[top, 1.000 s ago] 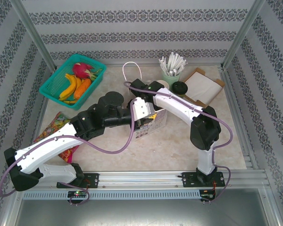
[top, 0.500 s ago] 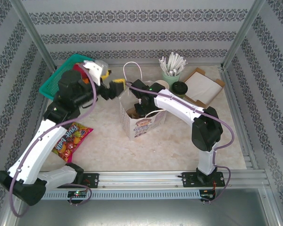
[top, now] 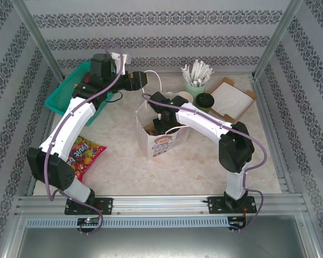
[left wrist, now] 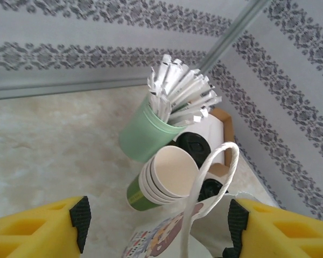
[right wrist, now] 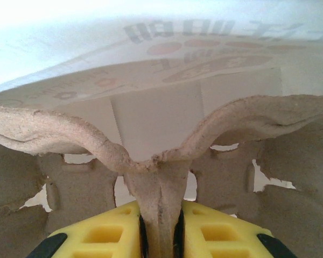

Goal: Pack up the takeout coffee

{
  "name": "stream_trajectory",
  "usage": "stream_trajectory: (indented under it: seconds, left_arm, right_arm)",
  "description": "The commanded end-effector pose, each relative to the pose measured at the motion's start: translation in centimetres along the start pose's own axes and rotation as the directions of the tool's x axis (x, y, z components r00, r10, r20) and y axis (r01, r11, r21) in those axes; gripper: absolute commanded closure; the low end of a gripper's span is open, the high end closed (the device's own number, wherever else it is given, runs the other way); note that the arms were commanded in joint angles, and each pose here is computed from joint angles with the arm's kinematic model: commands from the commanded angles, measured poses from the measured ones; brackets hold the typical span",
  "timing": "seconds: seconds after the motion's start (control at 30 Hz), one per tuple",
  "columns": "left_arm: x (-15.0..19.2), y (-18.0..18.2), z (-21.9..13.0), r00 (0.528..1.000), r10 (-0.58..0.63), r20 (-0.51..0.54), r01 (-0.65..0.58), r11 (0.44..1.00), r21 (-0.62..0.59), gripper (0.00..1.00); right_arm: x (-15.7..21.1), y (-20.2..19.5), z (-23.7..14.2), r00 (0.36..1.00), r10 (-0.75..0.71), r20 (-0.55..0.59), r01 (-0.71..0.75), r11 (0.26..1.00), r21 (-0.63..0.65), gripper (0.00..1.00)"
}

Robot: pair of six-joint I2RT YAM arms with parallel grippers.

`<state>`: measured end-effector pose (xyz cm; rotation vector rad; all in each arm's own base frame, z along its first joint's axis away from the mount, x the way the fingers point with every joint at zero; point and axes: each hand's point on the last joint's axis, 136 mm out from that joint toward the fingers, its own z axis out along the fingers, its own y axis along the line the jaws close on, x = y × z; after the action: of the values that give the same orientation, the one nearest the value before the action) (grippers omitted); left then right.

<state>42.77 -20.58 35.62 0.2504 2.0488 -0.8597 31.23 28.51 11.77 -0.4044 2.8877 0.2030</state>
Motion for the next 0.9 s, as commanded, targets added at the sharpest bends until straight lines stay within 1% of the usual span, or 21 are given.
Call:
stream_trajectory:
  seconds: [0.0,0.1,0.27,0.43,0.63,0.73,0.8,0.87]
  left_arm:
    - [-1.3,-1.6,-0.4,1.0,0.023,0.007,-0.024,0.998,0.065,0.31]
    - [-1.1,-0.6,0.5,1.0,0.019,-0.011,-0.018,0.999,0.038,0.39]
    - [-0.7,0.1,1.4,0.999,0.006,-0.045,-0.005,1.0,0.018,0.71]
    - [-0.6,0.0,1.2,0.999,0.009,-0.052,-0.008,1.0,0.02,0.9]
    - [-0.4,-0.1,0.6,0.998,0.008,-0.061,-0.008,1.0,0.012,0.98]
    - [-0.4,0.0,0.3,0.998,0.012,-0.058,-0.012,1.0,-0.005,1.0]
    - [-0.3,0.1,0.2,0.998,0.013,-0.061,-0.013,1.0,-0.014,1.0]
    - [-0.2,0.1,0.0,0.998,0.012,-0.063,-0.013,1.0,-0.016,1.0]
  right_arm:
    - [0.1,0.6,-0.9,1.0,-0.015,0.025,0.016,1.0,-0.022,0.77]
    - [0.0,0.5,-0.4,1.0,-0.007,0.03,0.007,1.0,-0.018,0.77]
    - [0.1,0.4,0.7,1.0,-0.013,0.021,0.013,1.0,0.013,0.77]
    - [0.6,0.0,2.1,1.0,-0.015,-0.001,0.015,0.999,0.047,0.77]
    - [0.7,-0.8,3.3,1.0,0.015,0.016,-0.016,0.996,0.089,0.75]
    - [0.5,-1.2,3.9,0.999,0.033,0.032,-0.037,0.993,0.114,0.75]
    - [0.4,-1.2,4.2,0.999,0.035,0.038,-0.04,0.993,0.114,0.72]
    - [0.3,-0.9,4.1,0.999,0.028,0.044,-0.033,0.993,0.11,0.64]
